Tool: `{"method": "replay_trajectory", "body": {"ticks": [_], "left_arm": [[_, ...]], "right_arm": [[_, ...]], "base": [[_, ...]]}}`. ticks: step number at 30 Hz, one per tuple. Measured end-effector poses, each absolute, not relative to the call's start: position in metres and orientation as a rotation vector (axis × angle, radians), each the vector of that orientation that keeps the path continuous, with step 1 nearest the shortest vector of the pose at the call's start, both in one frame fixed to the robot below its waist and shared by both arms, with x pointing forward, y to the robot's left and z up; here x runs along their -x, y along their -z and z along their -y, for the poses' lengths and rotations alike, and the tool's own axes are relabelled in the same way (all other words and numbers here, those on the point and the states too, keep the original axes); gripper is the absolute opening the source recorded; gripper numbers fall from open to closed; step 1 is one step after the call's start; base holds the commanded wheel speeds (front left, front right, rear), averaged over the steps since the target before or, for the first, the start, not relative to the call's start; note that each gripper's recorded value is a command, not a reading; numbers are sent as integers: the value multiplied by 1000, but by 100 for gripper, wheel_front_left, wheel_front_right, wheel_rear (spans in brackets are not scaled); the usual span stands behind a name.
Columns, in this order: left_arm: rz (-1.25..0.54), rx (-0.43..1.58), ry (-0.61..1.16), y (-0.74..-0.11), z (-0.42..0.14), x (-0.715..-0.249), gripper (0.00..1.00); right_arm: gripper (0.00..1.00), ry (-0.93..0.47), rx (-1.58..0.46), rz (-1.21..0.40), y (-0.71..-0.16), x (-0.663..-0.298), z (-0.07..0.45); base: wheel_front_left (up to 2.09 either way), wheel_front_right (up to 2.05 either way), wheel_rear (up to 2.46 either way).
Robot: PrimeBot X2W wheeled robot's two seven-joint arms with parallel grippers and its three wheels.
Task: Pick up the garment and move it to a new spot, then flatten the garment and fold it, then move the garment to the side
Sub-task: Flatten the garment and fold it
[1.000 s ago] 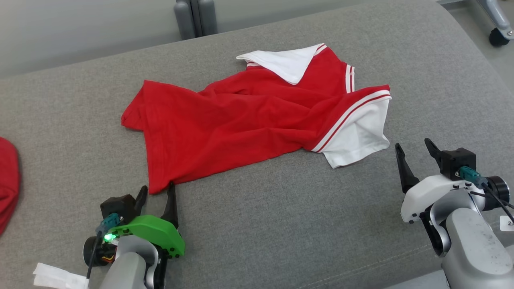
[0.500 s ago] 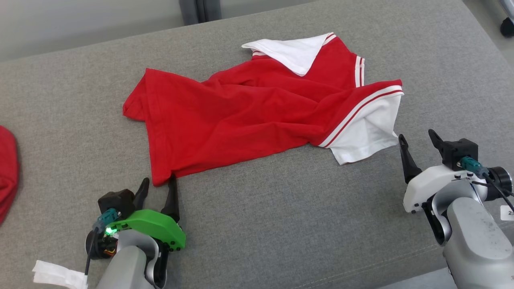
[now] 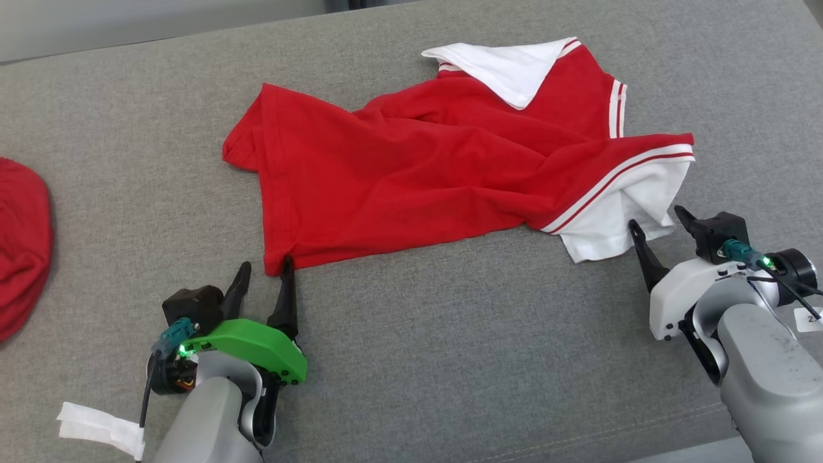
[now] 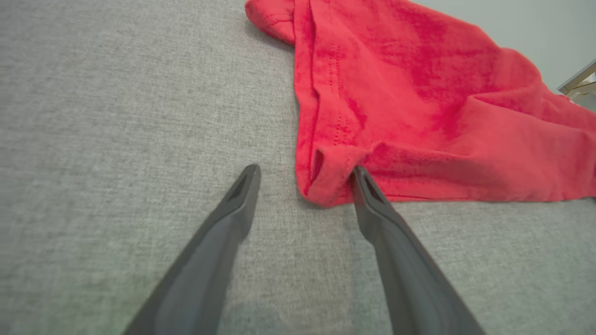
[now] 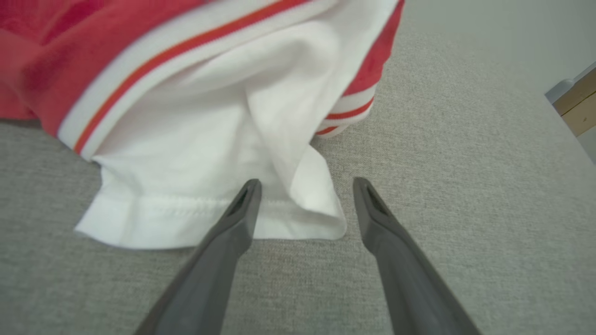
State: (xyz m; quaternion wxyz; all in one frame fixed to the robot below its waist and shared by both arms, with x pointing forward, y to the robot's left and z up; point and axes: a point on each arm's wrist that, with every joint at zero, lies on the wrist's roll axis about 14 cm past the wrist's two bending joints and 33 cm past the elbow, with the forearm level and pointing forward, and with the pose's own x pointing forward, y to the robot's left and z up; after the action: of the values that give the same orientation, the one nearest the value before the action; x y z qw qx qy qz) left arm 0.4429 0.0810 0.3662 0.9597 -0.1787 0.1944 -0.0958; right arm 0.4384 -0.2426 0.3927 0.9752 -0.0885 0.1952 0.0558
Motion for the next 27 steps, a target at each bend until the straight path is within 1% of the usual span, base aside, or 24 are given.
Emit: {"method": "replay_trajectory", "body": {"ticks": [5,14,15,16,17,23,27], "left_arm": [[-385,366,202,-369,-79,-443,100],[-411,353,214,-364,-77,-438,100],[-425,355,226,-361,-74,-437,53],[-430,351,235,-361,-73,-438,27],[-435,350,242,-361,-72,-438,0],[-451,374,282,-362,-61,-439,0],[-410,435,270,-375,-61,-441,0]], "right_arm": [[100,-98,171,-395,-392,-437,249],[100,-99,129,-394,-389,-442,241],[44,-93,122,-399,-388,-442,242],[3,-90,118,-400,-387,-442,242],[0,-88,115,-399,-388,-443,242],[0,-58,88,-380,-394,-443,249],[0,-31,39,-323,-409,-444,252]], "base": [[0,0,0],[0,0,0],[0,0,0],[0,0,0],[0,0,0],[0,0,0],[0,0,0]]}}
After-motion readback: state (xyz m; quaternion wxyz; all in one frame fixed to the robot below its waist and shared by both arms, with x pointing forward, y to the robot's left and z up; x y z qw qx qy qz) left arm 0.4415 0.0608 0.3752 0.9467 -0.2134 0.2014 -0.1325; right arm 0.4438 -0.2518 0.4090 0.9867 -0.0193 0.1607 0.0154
